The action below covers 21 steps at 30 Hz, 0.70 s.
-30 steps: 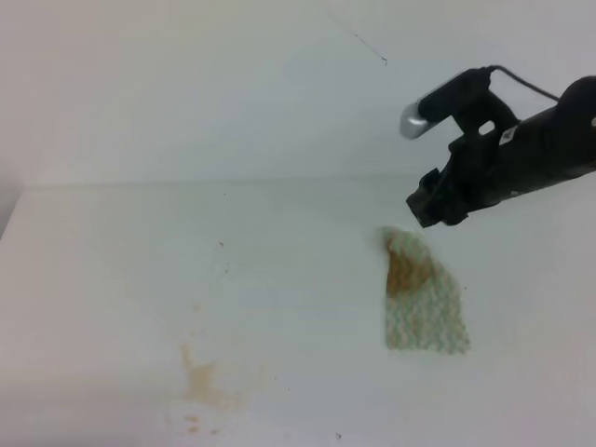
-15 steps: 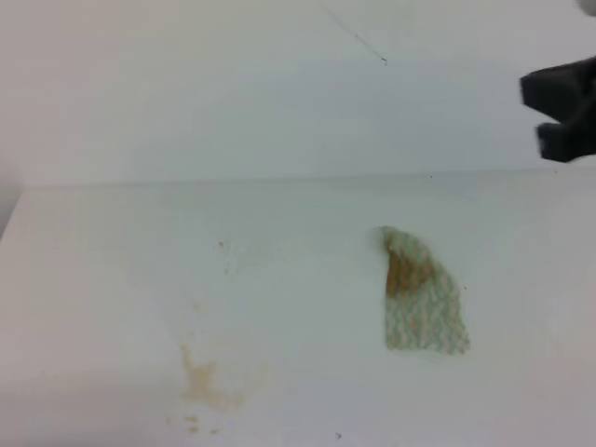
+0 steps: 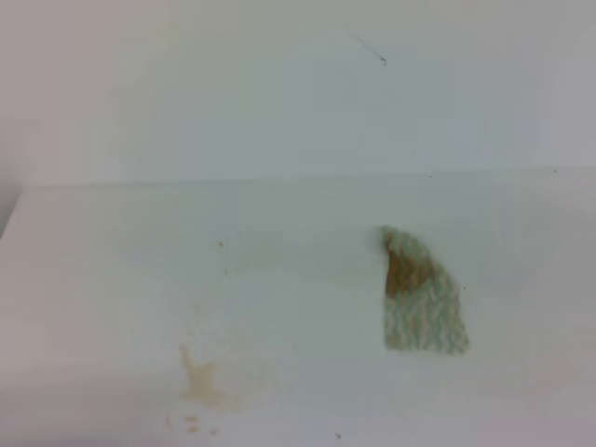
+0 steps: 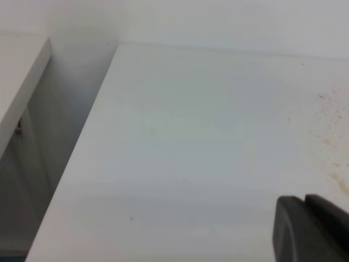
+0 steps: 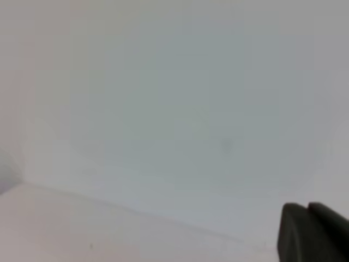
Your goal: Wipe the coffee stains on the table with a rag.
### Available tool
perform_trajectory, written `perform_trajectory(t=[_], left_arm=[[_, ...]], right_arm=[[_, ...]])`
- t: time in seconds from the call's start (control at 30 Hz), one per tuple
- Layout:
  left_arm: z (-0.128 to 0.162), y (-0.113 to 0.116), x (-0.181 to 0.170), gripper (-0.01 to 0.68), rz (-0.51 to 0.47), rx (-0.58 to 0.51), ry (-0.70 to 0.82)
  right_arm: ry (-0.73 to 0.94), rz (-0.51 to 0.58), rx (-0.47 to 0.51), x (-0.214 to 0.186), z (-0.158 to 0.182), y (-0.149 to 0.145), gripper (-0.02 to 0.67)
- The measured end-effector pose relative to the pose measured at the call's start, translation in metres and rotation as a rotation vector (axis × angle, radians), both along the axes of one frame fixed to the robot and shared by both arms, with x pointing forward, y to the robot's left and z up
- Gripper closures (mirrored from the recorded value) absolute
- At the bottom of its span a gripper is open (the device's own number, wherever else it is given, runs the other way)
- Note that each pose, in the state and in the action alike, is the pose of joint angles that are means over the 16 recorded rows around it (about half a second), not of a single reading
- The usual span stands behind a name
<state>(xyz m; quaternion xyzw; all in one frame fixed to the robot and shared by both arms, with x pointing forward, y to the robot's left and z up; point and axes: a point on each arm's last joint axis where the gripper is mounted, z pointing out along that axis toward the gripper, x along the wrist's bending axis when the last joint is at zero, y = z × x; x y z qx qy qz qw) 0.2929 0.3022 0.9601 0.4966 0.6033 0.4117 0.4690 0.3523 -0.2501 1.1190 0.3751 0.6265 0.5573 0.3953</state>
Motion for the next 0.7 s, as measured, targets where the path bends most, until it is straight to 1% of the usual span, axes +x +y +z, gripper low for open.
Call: perform_trajectory(t=[0.23,0.47,0.57,0.7], left_arm=[[-0.004,0.000,0.000,0.674,0.000,0.000,-0.002],[-0.007,0.000,0.000,0.673,0.000,0.000,-0.001],[-0.006,0.000,0.000,0.673,0.000,0.000,-0.001],[-0.004,0.000,0.000,0.674,0.000,0.000,0.000]], right_arm=[[-0.042,-0.010,0.008,-0.008,-0.005,-0.004,0.645],[-0.055,-0.015,-0.027,-0.008,-0.006,-0.005,0.645],[-0.091,-0.043,-0.041,-0.010,-0.006,-0.009,0.645],[-0.141,-0.111,-0.056,-0.016,-0.012,-0.018,0.646]])
